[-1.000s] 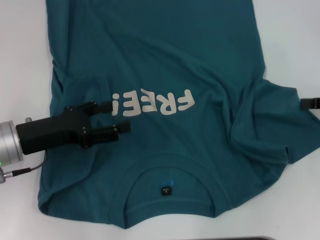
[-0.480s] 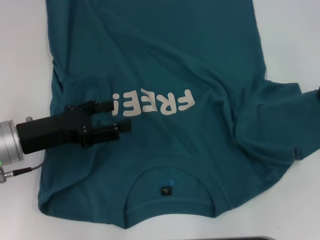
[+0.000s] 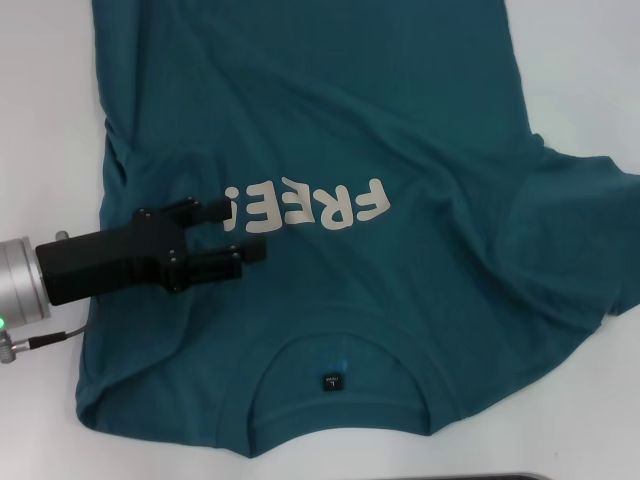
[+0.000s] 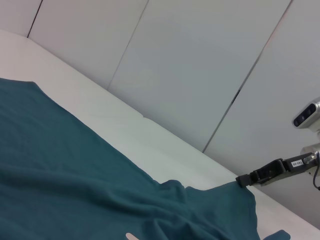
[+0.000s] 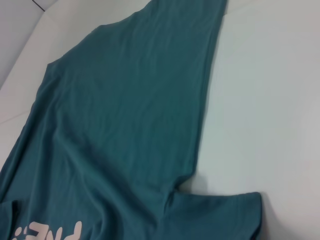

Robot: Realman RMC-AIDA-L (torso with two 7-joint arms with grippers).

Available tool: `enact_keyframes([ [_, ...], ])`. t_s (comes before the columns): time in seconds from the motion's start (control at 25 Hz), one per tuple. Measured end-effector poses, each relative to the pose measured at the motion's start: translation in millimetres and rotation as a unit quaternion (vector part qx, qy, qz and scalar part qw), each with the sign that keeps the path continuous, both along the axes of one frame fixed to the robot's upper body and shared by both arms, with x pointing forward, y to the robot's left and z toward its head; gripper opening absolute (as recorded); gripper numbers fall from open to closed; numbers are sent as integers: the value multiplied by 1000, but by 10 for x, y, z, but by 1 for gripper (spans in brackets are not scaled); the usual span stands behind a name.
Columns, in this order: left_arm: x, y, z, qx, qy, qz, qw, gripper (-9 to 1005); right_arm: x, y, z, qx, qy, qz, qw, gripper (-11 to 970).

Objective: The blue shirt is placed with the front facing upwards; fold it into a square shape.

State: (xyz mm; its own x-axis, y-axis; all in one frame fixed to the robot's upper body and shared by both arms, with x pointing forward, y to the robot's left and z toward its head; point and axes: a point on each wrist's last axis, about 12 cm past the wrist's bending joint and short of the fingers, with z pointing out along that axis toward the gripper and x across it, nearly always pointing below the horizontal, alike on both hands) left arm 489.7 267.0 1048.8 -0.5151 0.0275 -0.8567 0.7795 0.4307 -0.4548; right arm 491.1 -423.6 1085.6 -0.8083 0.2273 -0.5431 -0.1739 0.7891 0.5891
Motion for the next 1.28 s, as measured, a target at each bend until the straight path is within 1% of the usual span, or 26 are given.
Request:
enact_keyframes([
  [0.2,5,-13,-1,-1,1,-2,1000,877,-50,-76,26,-5,-1,-13,1000,26],
  [0.44,3,-27,-8,-4,3,-4,1000,877,-67,-129,61,-6,-10,-28,1000,29],
  [0.64,7,-45,-12,-5,5,-7,1000,877,3,-94,100,-6,-21,-19,1000,31],
  [0.88,11,-57,-12,-5,6,-9,1000,876,101,-42,189,6,-50,-11,999,33],
  [1.28,17,-55,-7,-4,5,-11,1000,876,172,-3,252,8,-61,-1,998,37],
])
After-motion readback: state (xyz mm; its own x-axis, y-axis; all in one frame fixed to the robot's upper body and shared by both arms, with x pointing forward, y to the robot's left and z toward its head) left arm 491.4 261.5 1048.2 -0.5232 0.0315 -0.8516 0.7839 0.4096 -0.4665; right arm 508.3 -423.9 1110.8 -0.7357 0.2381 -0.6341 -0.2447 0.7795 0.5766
